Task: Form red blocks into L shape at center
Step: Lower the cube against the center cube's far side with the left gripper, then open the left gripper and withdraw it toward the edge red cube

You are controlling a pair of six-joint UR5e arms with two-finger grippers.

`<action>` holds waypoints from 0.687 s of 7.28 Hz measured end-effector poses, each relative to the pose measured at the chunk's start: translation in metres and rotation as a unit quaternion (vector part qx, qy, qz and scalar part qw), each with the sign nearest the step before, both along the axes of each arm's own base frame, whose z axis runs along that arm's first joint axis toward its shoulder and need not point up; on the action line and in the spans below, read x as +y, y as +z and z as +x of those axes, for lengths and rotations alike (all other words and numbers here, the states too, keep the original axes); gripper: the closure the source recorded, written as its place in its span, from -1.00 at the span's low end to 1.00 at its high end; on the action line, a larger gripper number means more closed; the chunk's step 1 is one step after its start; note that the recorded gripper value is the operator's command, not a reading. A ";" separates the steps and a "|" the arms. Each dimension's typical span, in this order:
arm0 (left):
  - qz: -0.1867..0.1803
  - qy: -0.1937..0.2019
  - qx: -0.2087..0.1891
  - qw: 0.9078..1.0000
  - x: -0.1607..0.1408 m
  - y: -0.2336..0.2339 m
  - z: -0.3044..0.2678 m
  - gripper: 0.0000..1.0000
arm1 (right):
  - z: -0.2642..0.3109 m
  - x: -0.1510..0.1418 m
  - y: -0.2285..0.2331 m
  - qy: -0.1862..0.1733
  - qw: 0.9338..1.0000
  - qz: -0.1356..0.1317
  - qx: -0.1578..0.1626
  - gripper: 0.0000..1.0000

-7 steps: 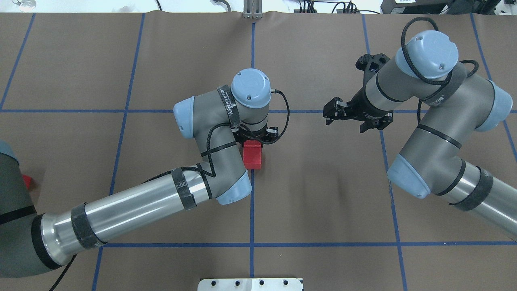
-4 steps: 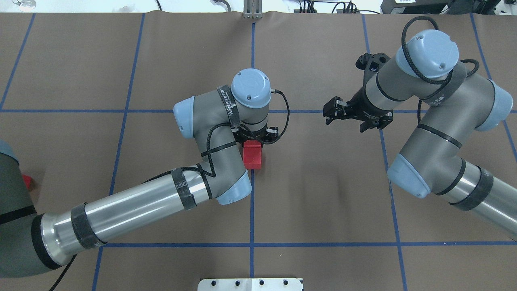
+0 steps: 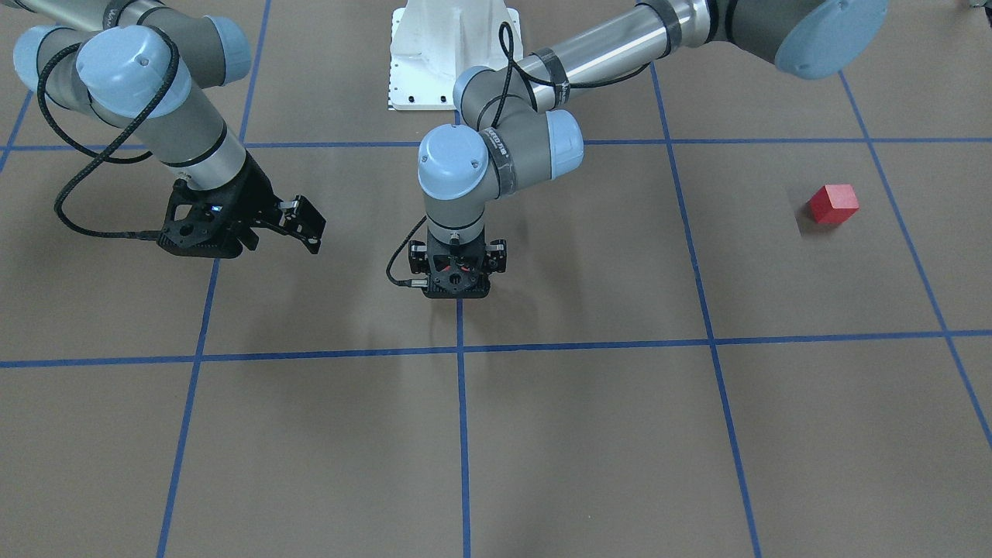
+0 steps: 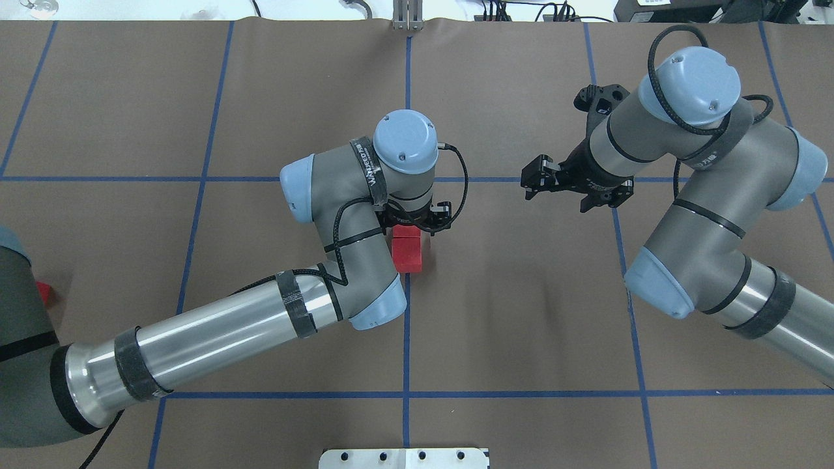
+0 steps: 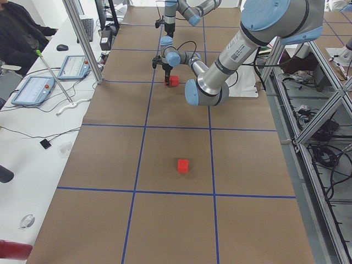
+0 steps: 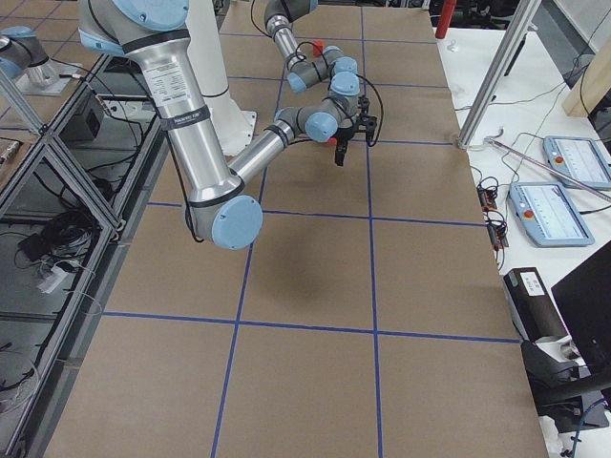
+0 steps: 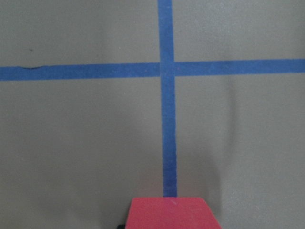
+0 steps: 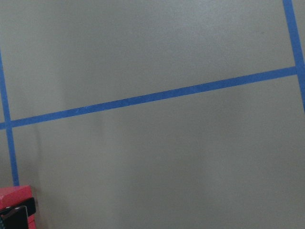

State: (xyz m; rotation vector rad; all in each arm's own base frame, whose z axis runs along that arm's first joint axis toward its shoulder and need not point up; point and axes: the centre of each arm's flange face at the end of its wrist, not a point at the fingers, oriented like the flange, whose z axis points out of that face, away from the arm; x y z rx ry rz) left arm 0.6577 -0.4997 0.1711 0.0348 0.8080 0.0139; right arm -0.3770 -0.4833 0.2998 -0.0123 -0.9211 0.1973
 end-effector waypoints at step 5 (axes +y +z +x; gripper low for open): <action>0.015 -0.021 0.023 0.999 0.036 -0.004 -0.119 -0.98 | 0.006 -0.005 0.000 0.007 1.000 0.000 0.000 -1.00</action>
